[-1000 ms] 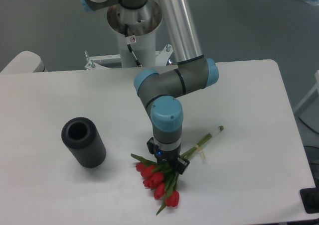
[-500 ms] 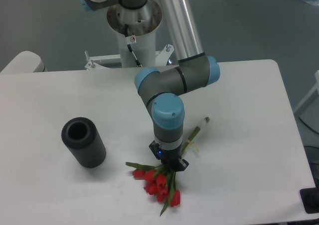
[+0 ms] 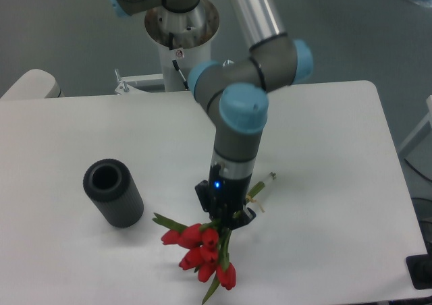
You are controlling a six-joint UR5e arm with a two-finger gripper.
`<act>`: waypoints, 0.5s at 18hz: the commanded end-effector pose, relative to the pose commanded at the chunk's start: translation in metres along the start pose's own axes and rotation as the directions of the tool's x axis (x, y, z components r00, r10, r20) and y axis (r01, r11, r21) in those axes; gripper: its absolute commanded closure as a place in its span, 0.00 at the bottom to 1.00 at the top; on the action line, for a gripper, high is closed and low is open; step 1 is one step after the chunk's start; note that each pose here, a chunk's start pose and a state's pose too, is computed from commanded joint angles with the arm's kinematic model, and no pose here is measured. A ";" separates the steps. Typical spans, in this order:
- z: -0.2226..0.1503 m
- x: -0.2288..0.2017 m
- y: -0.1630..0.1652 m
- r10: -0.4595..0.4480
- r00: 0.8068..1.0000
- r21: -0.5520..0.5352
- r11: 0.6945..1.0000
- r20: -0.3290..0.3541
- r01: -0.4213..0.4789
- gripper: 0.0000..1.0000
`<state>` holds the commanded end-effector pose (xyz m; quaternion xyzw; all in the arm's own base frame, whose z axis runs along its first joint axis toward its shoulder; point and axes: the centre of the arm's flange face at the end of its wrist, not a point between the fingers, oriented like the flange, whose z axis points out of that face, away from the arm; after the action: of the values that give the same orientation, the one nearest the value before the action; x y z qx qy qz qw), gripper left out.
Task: Pick up the flowers from the table
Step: 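Lift the grasped tulip bouquet up off the table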
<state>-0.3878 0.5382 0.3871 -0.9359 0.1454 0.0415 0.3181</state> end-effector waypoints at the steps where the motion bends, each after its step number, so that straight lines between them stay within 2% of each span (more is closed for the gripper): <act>1: -0.008 -0.001 -0.005 0.001 1.000 0.039 0.999 -0.005 -0.001 0.83; 2: -0.016 0.000 -0.010 0.003 1.000 0.077 0.997 -0.010 -0.003 0.83; 3: -0.034 -0.009 -0.009 -0.020 0.999 0.168 0.985 -0.025 0.024 0.83; 5: -0.051 -0.024 0.001 -0.050 0.998 0.248 0.967 -0.039 0.059 0.83; 9: -0.072 -0.029 0.006 -0.072 0.997 0.301 0.950 -0.040 0.080 0.83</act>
<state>-0.4185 0.4977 0.4458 -0.8817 0.1184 -0.0067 0.4566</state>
